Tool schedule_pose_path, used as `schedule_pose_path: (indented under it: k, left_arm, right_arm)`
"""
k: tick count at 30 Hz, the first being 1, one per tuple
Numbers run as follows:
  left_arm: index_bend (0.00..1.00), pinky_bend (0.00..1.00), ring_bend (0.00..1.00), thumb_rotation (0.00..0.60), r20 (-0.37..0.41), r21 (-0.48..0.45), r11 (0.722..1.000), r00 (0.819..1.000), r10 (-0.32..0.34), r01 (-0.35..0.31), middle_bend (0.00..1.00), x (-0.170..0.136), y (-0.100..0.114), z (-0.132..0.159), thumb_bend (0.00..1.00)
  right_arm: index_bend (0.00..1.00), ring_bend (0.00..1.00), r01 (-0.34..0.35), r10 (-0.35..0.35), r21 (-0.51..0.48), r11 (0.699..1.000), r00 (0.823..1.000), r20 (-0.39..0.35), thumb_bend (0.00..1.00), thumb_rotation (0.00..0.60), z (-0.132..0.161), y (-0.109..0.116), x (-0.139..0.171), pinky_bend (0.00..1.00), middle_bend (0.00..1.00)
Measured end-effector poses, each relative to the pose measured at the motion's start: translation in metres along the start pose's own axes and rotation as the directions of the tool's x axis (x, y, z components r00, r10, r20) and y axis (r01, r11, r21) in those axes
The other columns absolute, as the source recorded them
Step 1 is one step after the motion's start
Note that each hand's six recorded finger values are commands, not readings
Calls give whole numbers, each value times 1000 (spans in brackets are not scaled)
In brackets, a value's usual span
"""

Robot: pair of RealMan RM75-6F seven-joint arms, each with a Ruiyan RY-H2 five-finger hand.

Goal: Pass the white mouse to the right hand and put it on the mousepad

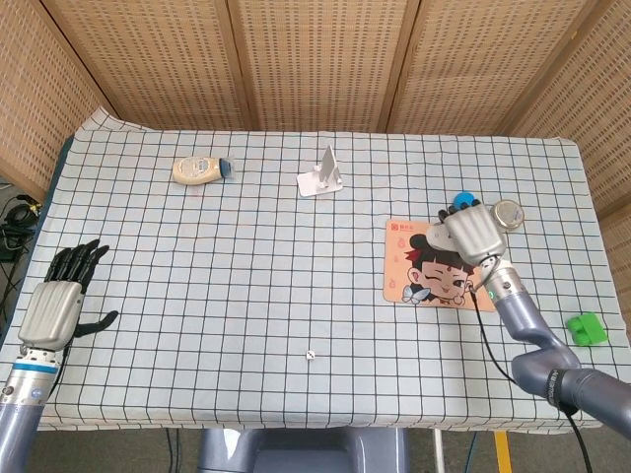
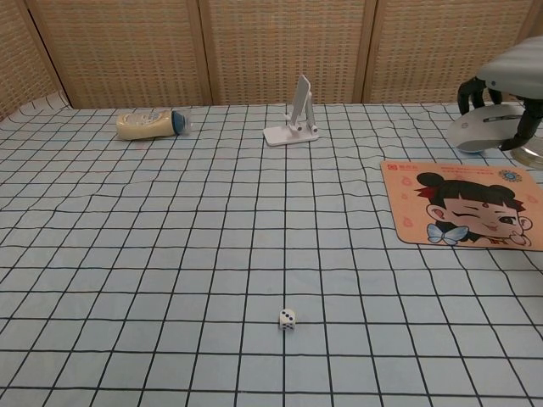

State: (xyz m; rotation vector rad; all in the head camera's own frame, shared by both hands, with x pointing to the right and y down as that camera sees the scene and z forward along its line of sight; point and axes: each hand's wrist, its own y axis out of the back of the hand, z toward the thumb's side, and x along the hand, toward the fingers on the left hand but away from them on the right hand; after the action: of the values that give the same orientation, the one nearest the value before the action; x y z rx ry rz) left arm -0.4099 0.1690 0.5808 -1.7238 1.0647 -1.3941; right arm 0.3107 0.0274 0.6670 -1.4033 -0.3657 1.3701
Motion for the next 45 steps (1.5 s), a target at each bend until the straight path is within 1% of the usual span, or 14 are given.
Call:
schedule_pose_path:
  k: [5, 8, 14, 19, 21, 23, 26, 28, 33, 35, 39, 41, 43, 45]
  left_arm:
    - [70, 0, 0, 600, 0, 6, 1000, 1000, 0, 0, 0, 0, -2, 0, 212]
    - [70, 0, 0, 600, 1, 9, 1000, 1000, -1, 1, 0, 0, -3, 1, 212]
    - [70, 0, 0, 600, 8, 16, 1000, 1000, -16, 16, 0, 1, -8, 2, 212]
    - [69, 0, 0, 600, 14, 12, 1000, 1000, -18, 17, 0, 1, -9, 3, 212]
    - [70, 0, 0, 600, 16, 12, 1000, 1000, -14, 13, 0, 1, -8, 3, 212]
    - [70, 0, 0, 600, 18, 15, 1000, 1000, -11, 11, 0, 0, -8, 3, 212]
    - [70, 0, 0, 600, 21, 20, 1000, 1000, -9, 8, 0, 0, -8, 4, 212]
    - [69, 0, 0, 600, 25, 25, 1000, 1000, -5, 5, 0, -1, -8, 5, 212]
    - [70, 0, 0, 600, 36, 47, 999, 999, -1, -1, 0, -3, -9, 10, 212]
    - [70, 0, 0, 600, 39, 54, 999, 999, 0, -2, 0, -3, -10, 11, 212]
    - [70, 0, 0, 600, 39, 63, 998, 999, 3, -5, 0, -4, -11, 12, 212]
    - [70, 0, 0, 600, 40, 64, 998, 999, 4, -6, 0, -4, -11, 12, 212]
    - [70, 0, 0, 600, 41, 65, 998, 999, 3, -6, 0, -4, -11, 12, 212]
    - [70, 0, 0, 600, 44, 68, 998, 999, 0, -3, 0, -4, -12, 12, 212]
  right_arm:
    - [624, 432, 2, 18, 167, 986, 992, -121, 365, 600, -4, -5, -5, 445, 526]
    - [628, 432, -4, 42, 228, 974, 986, -162, 365, 600, -9, -9, -7, 445, 525]
    - [645, 442, -13, 82, 337, 942, 978, -190, 365, 600, -21, -17, -6, 445, 540]
    - [660, 457, 16, 76, 397, 918, 974, -215, 367, 600, -30, -12, -4, 449, 555]
    - [660, 457, 34, 82, 439, 898, 967, -243, 367, 600, -30, -11, -3, 450, 556]
    - [659, 457, 55, 95, 486, 872, 956, -278, 367, 600, -29, -12, -2, 450, 556]
    - [655, 456, 87, 108, 530, 844, 939, -327, 368, 600, -26, -12, 1, 450, 554]
    - [654, 456, 103, 116, 544, 833, 928, -354, 368, 600, -23, -12, 3, 450, 554]
    - [649, 456, 165, 131, 579, 799, 891, -435, 368, 600, -14, -13, 8, 450, 554]
    - [649, 456, 185, 137, 590, 786, 878, -459, 368, 600, -12, -12, 8, 450, 555]
    - [651, 455, 203, 141, 591, 781, 864, -484, 368, 600, -8, -11, 8, 450, 556]
    - [652, 455, 218, 147, 598, 771, 853, -501, 367, 600, -5, -12, 10, 450, 557]
    - [653, 453, 236, 156, 611, 755, 841, -518, 367, 600, -3, -14, 11, 450, 557]
    - [654, 453, 258, 179, 639, 725, 825, -536, 367, 600, 0, -17, 11, 450, 557]
